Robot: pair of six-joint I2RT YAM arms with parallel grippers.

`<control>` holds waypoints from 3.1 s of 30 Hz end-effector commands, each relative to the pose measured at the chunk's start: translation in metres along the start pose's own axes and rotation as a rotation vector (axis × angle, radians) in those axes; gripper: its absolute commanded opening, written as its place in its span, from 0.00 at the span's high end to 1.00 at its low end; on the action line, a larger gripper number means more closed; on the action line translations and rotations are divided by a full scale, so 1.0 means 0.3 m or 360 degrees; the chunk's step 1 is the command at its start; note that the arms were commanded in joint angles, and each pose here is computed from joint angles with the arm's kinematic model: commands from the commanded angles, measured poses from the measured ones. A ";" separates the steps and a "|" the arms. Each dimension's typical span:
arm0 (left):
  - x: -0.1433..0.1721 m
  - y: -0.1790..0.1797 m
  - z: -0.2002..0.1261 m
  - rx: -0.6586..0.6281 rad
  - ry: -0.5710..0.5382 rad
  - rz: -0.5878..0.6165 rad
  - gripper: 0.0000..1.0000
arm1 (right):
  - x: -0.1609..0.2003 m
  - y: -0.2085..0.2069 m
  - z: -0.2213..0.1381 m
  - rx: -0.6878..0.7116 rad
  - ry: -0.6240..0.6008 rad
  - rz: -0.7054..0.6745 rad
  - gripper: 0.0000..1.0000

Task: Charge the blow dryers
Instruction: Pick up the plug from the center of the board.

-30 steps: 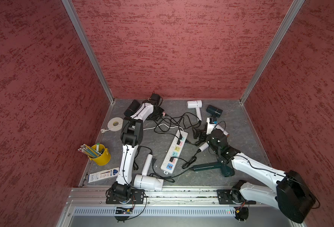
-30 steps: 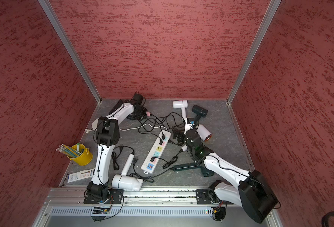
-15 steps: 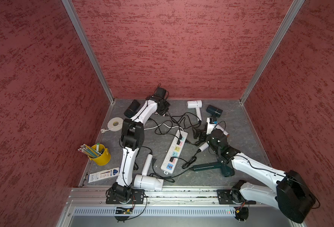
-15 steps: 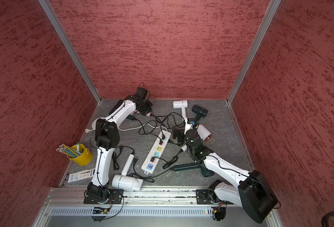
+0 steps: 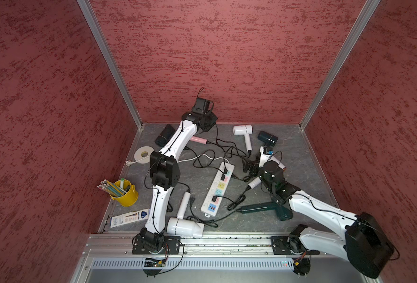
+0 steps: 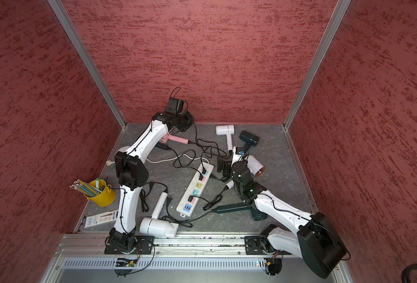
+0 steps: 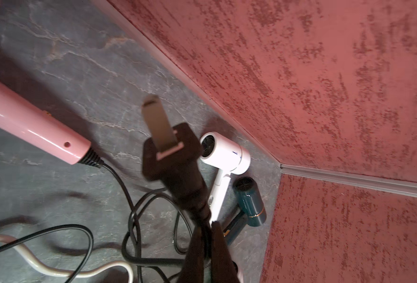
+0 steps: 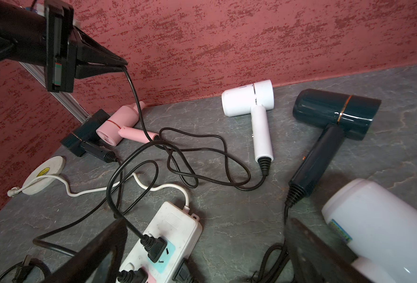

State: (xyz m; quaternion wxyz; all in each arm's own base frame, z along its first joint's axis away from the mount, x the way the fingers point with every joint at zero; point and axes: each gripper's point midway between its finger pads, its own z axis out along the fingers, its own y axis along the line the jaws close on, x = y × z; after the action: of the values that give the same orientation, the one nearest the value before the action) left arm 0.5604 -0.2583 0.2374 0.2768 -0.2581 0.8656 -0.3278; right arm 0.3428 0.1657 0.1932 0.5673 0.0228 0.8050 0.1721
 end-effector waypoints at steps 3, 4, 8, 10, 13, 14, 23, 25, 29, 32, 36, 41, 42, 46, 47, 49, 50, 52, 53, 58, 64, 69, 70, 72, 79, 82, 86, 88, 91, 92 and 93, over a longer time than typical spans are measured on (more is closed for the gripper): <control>0.049 -0.228 -0.142 0.0243 -0.0041 0.0160 1.00 | -0.051 -0.028 -0.011 0.0018 -0.0040 0.0049 0.00; 0.064 -0.248 -0.151 0.0259 -0.0038 0.0175 1.00 | -0.053 -0.029 -0.012 0.0008 -0.0037 0.0052 0.00; 0.144 -0.300 -0.180 0.0285 0.0004 0.0237 1.00 | -0.070 -0.035 -0.024 -0.0070 -0.0027 0.0087 0.05; 0.192 -0.302 -0.188 0.0269 0.0029 0.0261 1.00 | -0.086 -0.017 -0.043 -0.0160 -0.0047 0.0084 0.10; 0.266 -0.300 -0.203 0.0264 0.0072 0.0271 1.00 | -0.137 0.041 -0.074 -0.0311 -0.0082 0.0052 0.19; 0.285 -0.299 -0.215 0.0264 0.0076 0.0268 1.00 | -0.159 0.062 -0.083 -0.0353 -0.0088 0.0038 0.23; 0.383 -0.261 -0.298 0.0241 0.0100 0.0240 1.00 | -0.268 0.224 -0.010 -0.0623 -0.0101 -0.0168 0.46; 0.389 -0.249 -0.312 0.0234 0.0109 0.0236 1.00 | -0.295 0.255 -0.004 -0.0690 -0.0197 -0.0252 0.48; 0.397 -0.223 -0.341 0.0275 0.0088 0.0199 1.00 | -0.353 0.267 -0.008 -0.0705 -0.0380 -0.0307 0.46; 0.405 -0.207 -0.349 0.0303 0.0089 0.0178 1.00 | -0.334 0.309 0.034 -0.0788 -0.0295 -0.0348 0.49; 0.418 -0.205 -0.351 0.0317 0.0119 0.0175 1.00 | -0.309 0.342 0.098 -0.0841 -0.0180 -0.0342 0.55; 0.429 -0.200 -0.343 0.0326 0.0141 0.0168 1.00 | -0.294 0.379 0.130 -0.0919 -0.0092 -0.0327 0.57; 0.429 -0.199 -0.343 0.0326 0.0141 0.0167 1.00 | -0.258 0.369 0.164 -0.0900 -0.0037 -0.0323 0.58; 0.432 -0.197 -0.349 0.0337 0.0142 0.0169 1.00 | -0.224 0.348 0.211 -0.0827 0.0047 -0.0326 0.63; 0.432 -0.196 -0.351 0.0338 0.0140 0.0170 1.00 | -0.214 0.343 0.219 -0.0814 0.0063 -0.0331 0.65; 0.433 -0.193 -0.350 0.0333 0.0141 0.0175 1.00 | -0.197 0.330 0.235 -0.0779 0.0087 -0.0343 0.69; 0.434 -0.193 -0.352 0.0334 0.0145 0.0175 1.00 | -0.197 0.326 0.240 -0.0768 0.0088 -0.0345 0.73; 0.442 -0.189 -0.347 0.0329 0.0157 0.0172 1.00 | -0.194 0.326 0.245 -0.0768 0.0088 -0.0348 0.82; 0.445 -0.188 -0.345 0.0330 0.0164 0.0171 1.00 | -0.196 0.327 0.245 -0.0768 0.0084 -0.0347 0.86; 0.449 -0.171 -0.350 0.0308 0.0173 0.0182 0.70 | -0.208 0.326 0.239 -0.0764 0.0056 -0.0436 1.00; 0.377 -0.126 -0.447 0.0358 0.0087 0.0333 0.00 | -0.223 0.311 0.228 -0.0762 0.0078 -0.0720 1.00; 0.286 -0.070 -0.563 0.0572 -0.0040 0.0414 0.00 | -0.237 0.347 0.222 -0.0942 0.0201 -0.0774 1.00; 0.274 -0.058 -0.578 0.0648 -0.0037 0.0420 0.00 | -0.228 0.359 0.218 -0.0994 0.0244 -0.0774 1.00; 0.250 -0.038 -0.602 0.0782 -0.0029 0.0421 0.00 | -0.219 0.374 0.207 -0.1072 0.0305 -0.0753 1.00; 0.250 -0.053 -0.644 0.1236 0.0052 0.0451 0.00 | -0.197 0.417 0.160 -0.1293 0.0412 -0.0653 1.00; 0.251 -0.037 -0.612 0.1222 0.0125 0.0359 0.04 | -0.188 0.405 0.166 -0.1259 0.0410 -0.0643 1.00; 0.287 -0.013 -0.580 0.1057 0.0205 0.0254 0.09 | -0.187 0.386 0.157 -0.1169 0.0244 -0.0731 1.00; 0.307 0.004 -0.571 0.0933 0.0230 0.0217 0.09 | -0.181 0.374 0.146 -0.1059 0.0125 -0.0853 1.00; 0.334 0.038 -0.558 0.0792 0.0310 0.0102 0.09 | -0.208 0.344 0.134 -0.0883 -0.0042 -0.0971 1.00; 0.343 0.048 -0.556 0.0768 0.0341 0.0070 0.09 | -0.222 0.332 0.131 -0.0826 -0.0086 -0.1001 1.00; 0.348 0.058 -0.558 0.0745 0.0354 0.0038 0.11 | -0.223 0.321 0.132 -0.0777 -0.0112 -0.1036 1.00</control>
State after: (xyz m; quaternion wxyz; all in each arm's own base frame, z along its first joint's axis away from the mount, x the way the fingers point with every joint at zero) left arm 0.3822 -0.2480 0.3067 0.2713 -0.0989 0.7766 -0.5599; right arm 0.3699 0.2635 0.2274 0.5106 -0.3777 0.7297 0.2534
